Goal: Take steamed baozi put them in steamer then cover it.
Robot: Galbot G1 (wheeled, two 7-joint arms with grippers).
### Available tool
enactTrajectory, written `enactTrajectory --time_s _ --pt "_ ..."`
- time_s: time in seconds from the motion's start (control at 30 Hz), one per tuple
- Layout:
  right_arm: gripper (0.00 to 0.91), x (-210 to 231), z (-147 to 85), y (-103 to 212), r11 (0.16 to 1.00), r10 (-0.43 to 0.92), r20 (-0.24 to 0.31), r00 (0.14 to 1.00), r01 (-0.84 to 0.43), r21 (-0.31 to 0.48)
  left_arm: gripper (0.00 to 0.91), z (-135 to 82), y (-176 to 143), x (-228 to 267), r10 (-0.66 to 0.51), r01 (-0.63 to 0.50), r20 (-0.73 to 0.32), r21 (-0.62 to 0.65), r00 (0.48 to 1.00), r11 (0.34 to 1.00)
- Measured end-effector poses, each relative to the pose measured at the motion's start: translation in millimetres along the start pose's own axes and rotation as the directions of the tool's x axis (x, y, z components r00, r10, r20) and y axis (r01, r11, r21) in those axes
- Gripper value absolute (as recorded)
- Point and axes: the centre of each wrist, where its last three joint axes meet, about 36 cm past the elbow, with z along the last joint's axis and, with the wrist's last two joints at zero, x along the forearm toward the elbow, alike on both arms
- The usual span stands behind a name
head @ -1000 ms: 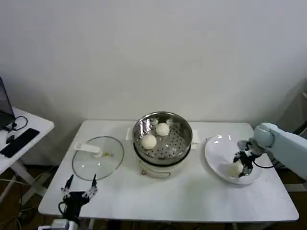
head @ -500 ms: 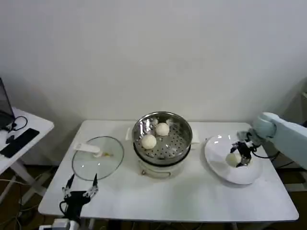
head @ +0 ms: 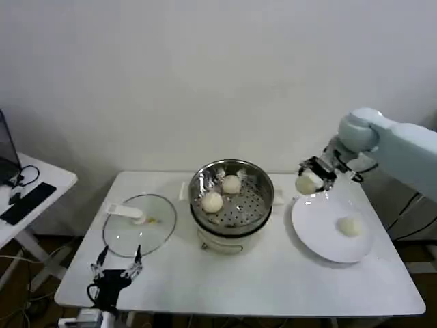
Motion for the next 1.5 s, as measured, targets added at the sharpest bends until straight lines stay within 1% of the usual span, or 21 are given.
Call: enactTrajectory --time_s 0.13,0.23,0.33,0.43,0.63,0.87,1.1,1.23,1.5 --pt "0.766 16.2 -30.5 -24.2 0.984 0.036 -0.024 0.999 -0.031 0.174 0.907 -0.4 0.1 1.3 -0.003 0.003 -0.002 0.0 1.0 1.0" --pt "0.766 20.8 -52.1 -39.2 0.959 0.055 -0.037 0.998 -0.042 0.282 0.907 -0.4 1.0 2.5 -0.006 0.006 -0.004 -0.002 1.0 1.0" --pt "0.766 19.9 -71.2 -53.3 0.929 0.07 -0.048 0.996 -0.048 0.367 0.907 -0.7 3.0 3.9 -0.013 0.013 -0.007 -0.005 1.0 1.0" --pt "0.766 10.0 -90.6 -65.9 0.896 0.069 -0.048 0.996 -0.041 0.442 0.907 -1.4 5.4 5.6 -0.017 0.017 -0.01 -0.01 1.0 1.0" --pt "0.766 -17.3 -125.2 -85.8 0.834 0.054 -0.035 0.998 -0.026 0.552 0.907 -1.7 9.5 6.7 -0.034 0.033 -0.018 -0.016 0.999 0.999" --pt "0.766 -53.7 -159.3 -101.2 0.772 0.03 -0.016 0.999 -0.013 0.636 0.907 -3.9 9.8 5.5 -0.045 0.045 -0.022 -0.008 0.999 0.999" --pt "0.766 -82.8 -184.5 -104.6 0.73 -0.003 0.012 1.0 -0.006 0.683 0.907 -2.4 9.6 6.0 -0.046 0.046 -0.03 -0.004 0.999 0.999" --pt "0.766 -92.3 -193.4 -105.9 0.712 -0.013 0.024 1.0 -0.007 0.702 0.907 -2.7 8.2 5.7 -0.047 0.047 -0.032 0.003 0.998 0.999" --pt "0.766 -102.3 -202.2 -107.1 0.695 -0.024 0.039 0.999 -0.011 0.719 0.907 -2.6 6.8 5.0 -0.05 0.05 -0.033 0.007 0.998 0.999"
